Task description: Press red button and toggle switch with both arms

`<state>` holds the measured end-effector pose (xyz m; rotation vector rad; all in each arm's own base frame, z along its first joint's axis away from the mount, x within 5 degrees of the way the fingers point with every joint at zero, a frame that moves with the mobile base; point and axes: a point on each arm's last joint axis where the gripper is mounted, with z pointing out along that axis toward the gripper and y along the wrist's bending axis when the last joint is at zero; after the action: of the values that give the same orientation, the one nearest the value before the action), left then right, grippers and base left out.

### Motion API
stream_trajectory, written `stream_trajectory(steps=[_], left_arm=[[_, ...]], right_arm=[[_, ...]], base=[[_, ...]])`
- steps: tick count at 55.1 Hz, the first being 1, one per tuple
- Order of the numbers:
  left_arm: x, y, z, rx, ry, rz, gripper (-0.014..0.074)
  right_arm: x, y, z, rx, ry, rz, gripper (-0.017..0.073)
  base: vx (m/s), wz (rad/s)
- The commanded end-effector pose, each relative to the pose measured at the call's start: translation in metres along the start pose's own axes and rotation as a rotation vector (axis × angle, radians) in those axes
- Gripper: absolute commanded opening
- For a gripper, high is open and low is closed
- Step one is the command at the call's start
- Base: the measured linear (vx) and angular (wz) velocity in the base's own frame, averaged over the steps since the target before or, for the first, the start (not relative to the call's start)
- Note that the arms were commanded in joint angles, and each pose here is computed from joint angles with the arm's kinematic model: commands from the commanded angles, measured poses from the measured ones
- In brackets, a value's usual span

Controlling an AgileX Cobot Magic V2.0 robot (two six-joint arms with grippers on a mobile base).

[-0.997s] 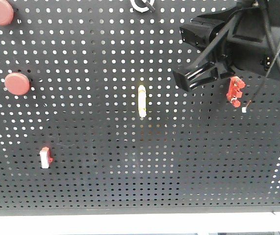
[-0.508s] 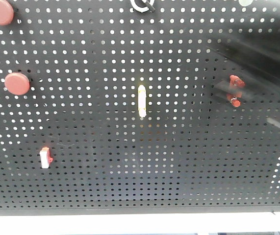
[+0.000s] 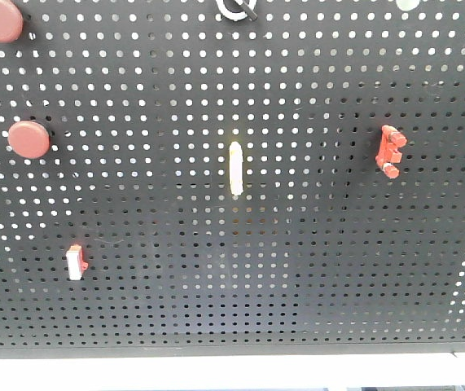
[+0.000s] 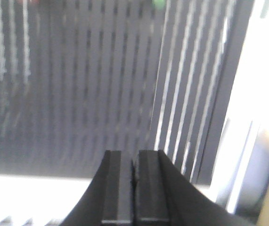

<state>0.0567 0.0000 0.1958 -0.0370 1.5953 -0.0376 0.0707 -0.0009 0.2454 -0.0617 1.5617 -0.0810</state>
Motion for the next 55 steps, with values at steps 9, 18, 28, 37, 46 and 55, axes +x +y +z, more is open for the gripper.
stream_trajectory(steps=[9,18,28,37,46,55], left_arm=[[-0.004,-0.001,-0.001,0.012,-0.078,-0.015,0.0002],[-0.003,-0.001,-0.001,0.011,-0.074,-0.015,0.0002],[-0.003,-0.001,-0.001,0.011,-0.073,-0.015,0.0002],[-0.003,-0.001,-0.001,0.011,-0.073,-0.015,0.0002],[-0.003,-0.001,-0.001,0.011,-0.073,-0.015,0.0002],[-0.003,-0.001,-0.001,0.011,-0.073,-0.015,0.0002]], right_arm=[[0.038,0.001,-0.016,0.057,-0.113,0.096,0.0],[0.038,0.001,-0.016,0.058,-0.119,0.095,0.0],[0.039,0.001,-0.015,0.057,-0.109,0.094,0.0],[0.039,0.001,-0.015,0.057,-0.109,0.094,0.0],[0.039,0.001,-0.015,0.057,-0.109,0.094,0.0],[0.039,0.001,-0.015,0.057,-0.109,0.094,0.0]], base=[[0.0,0.0],[0.0,0.0],[0.0,0.0],[0.0,0.0],[0.0,0.0],[0.0,0.0]])
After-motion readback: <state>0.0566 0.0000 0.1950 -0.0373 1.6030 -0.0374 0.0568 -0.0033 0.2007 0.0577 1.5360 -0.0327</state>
